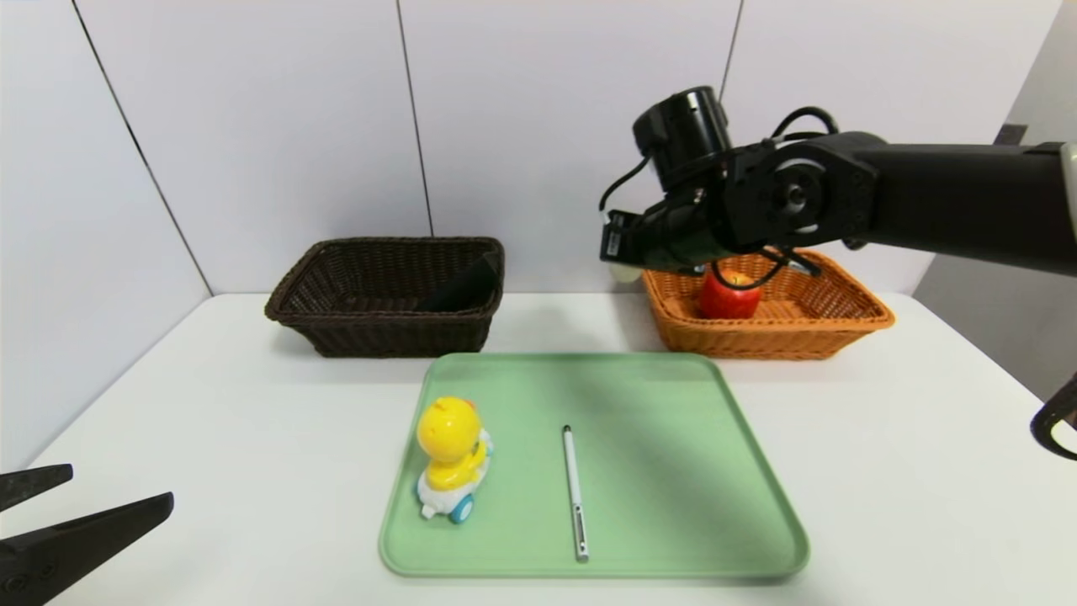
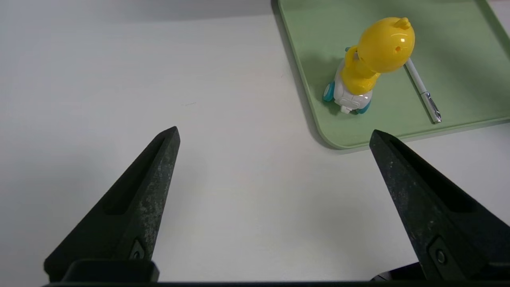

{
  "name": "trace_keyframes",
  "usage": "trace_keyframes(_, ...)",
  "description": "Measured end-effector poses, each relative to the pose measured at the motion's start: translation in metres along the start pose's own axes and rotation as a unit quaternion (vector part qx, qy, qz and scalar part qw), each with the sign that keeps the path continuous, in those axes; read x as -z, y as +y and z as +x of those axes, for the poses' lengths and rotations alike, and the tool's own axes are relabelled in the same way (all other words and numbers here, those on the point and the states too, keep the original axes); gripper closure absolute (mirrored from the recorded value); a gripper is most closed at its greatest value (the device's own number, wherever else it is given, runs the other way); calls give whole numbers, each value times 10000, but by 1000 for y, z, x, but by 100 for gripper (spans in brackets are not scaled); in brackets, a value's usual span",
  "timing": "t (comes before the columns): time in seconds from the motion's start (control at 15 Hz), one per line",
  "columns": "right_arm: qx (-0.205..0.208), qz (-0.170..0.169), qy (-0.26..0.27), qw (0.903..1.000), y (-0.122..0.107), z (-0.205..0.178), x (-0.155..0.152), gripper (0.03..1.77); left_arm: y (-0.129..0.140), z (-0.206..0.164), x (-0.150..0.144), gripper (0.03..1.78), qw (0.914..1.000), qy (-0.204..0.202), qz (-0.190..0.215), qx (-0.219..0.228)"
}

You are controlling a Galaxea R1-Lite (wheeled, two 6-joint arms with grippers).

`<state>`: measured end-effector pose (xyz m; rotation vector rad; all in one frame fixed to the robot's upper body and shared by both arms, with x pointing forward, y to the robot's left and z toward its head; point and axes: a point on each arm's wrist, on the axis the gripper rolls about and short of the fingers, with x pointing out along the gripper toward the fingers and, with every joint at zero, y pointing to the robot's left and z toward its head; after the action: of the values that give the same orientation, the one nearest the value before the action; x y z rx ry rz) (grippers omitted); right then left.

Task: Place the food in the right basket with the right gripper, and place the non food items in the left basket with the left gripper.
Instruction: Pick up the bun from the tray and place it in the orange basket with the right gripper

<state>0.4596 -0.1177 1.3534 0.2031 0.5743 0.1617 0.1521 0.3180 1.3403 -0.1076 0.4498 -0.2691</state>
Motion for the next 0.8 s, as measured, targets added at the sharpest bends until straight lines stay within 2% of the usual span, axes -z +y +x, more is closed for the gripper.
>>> trace_keyframes(0.2, 250, 437, -245, 9984, -53, -6, -32, 169, 0, 1, 1, 12, 10000, 20, 3, -5)
trace_keyframes(0.47, 642, 936, -394, 9928, -126, -8, -58, 169, 0, 1, 1, 12, 10000, 41, 2, -3)
trace_keyframes(0.6, 875, 1109, -419, 9891, -154, -7, -63, 169, 0, 2, 1, 12, 10000, 57, 1, -3)
trace_keyframes(0.8, 1195, 1258, -402, 9840, -186, -3, -65, 169, 0, 3, 2, 12, 10000, 80, -1, -6)
